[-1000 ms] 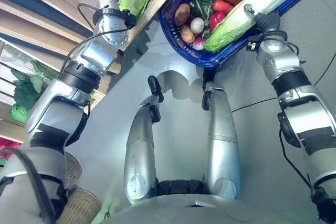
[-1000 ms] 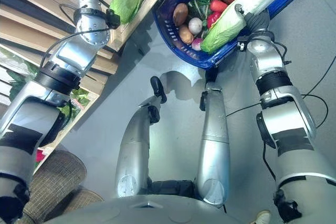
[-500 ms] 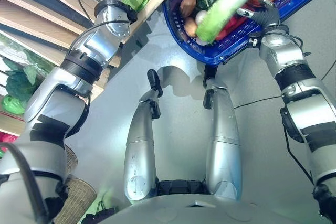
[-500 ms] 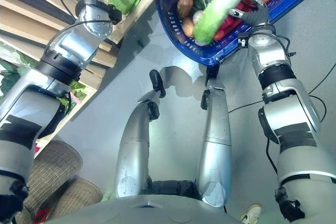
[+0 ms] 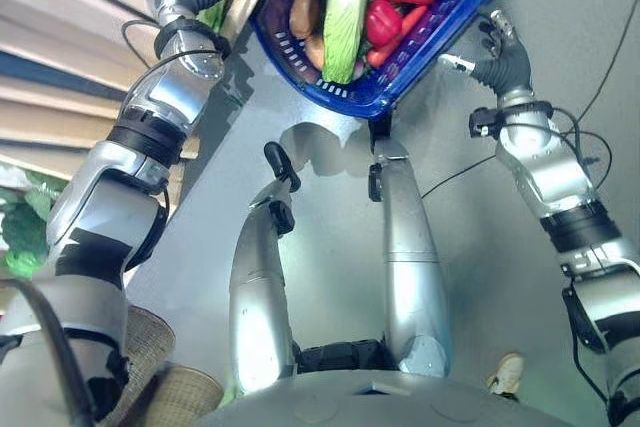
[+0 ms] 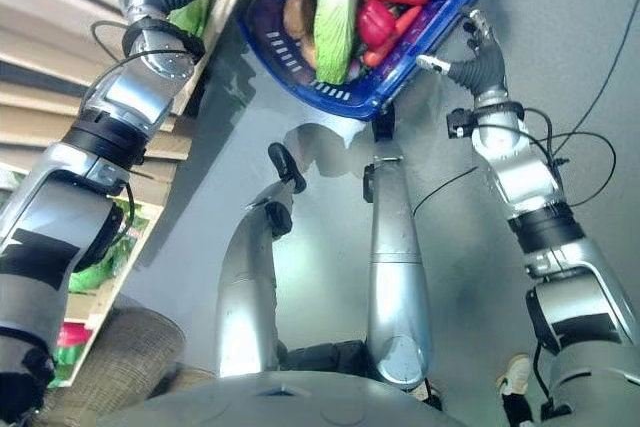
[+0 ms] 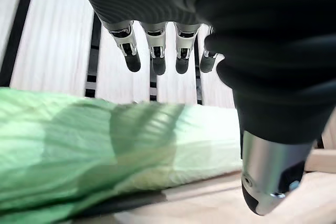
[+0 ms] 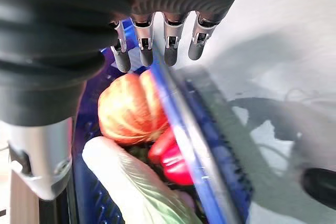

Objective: Pick up fruits and vegetables into the basket

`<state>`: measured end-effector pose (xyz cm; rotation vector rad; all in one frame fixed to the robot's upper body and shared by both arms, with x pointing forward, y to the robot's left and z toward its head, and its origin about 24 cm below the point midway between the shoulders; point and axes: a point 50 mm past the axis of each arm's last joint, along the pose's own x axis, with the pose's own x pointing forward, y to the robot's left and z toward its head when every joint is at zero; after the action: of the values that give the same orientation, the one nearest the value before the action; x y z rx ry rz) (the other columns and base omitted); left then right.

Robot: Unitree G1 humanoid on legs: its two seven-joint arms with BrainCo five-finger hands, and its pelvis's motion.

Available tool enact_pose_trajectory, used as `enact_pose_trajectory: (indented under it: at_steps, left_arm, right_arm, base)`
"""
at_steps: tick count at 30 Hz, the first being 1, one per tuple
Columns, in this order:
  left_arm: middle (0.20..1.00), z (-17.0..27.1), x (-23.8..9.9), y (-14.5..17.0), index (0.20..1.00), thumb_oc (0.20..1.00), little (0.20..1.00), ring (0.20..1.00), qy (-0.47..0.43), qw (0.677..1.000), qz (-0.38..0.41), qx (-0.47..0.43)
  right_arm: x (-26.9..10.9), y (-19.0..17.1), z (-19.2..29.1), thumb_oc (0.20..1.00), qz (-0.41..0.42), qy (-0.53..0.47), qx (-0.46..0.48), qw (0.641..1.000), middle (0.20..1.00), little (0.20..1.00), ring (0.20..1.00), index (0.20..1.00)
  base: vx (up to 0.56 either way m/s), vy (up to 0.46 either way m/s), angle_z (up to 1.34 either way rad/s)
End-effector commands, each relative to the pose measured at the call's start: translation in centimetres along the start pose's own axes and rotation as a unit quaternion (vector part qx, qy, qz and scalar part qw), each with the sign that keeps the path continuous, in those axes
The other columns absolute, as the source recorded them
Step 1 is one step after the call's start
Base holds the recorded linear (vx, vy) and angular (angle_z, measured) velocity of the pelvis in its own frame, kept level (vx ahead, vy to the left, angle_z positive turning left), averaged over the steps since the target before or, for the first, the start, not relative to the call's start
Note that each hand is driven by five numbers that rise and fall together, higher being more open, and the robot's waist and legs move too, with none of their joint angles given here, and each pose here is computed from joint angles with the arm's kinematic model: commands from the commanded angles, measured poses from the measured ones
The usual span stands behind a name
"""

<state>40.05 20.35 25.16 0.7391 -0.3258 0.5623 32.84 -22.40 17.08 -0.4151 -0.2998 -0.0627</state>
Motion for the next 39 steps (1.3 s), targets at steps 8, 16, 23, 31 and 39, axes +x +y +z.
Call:
enact_pose_trajectory:
  at_steps: [8,16,23,31,39]
  left_arm:
    - [1.000,-8.0,0.5,3.2,1.000,1.000,1.000,1.000,0.189,0.975,0.034,-0.108]
    - [1.000,-11.2,0.5,5.1,1.000,1.000,1.000,1.000,0.273,0.939,0.058,-0.201]
    - [1.000,-13.1,-0.3,5.1,1.000,1.000,1.000,1.000,0.316,0.914,0.047,-0.250]
    - [1.000,-14.0,-0.5,5.7,1.000,1.000,1.000,1.000,0.323,0.921,0.040,-0.212]
    - [1.000,-14.0,-0.1,7.7,1.000,1.000,1.000,1.000,0.296,0.950,0.051,0.083]
  right_arm:
    - [-3.4,1.2,-0.8,1.000,0.145,-0.013,0.045,0.988,1.000,1.000,1.000,1.000]
    - [-5.3,1.3,-3.8,1.000,0.151,0.068,0.158,0.973,1.000,1.000,1.000,1.000]
    - [-6.3,1.5,-5.3,1.000,0.139,0.096,0.194,0.966,1.000,1.000,1.000,1.000]
    - [-6.6,1.9,-5.6,1.000,0.136,0.100,0.203,0.965,1.000,1.000,1.000,1.000]
    - [-6.5,1.6,-5.7,1.000,0.145,0.102,0.201,0.963,1.000,1.000,1.000,1.000]
  base:
    - [0.04,0.087,-0.14]
    - [0.01,0.012,0.00]
    - [0.01,0.025,0.02]
    - [0.01,0.014,-0.01]
    - [0.01,0.015,-0.01]
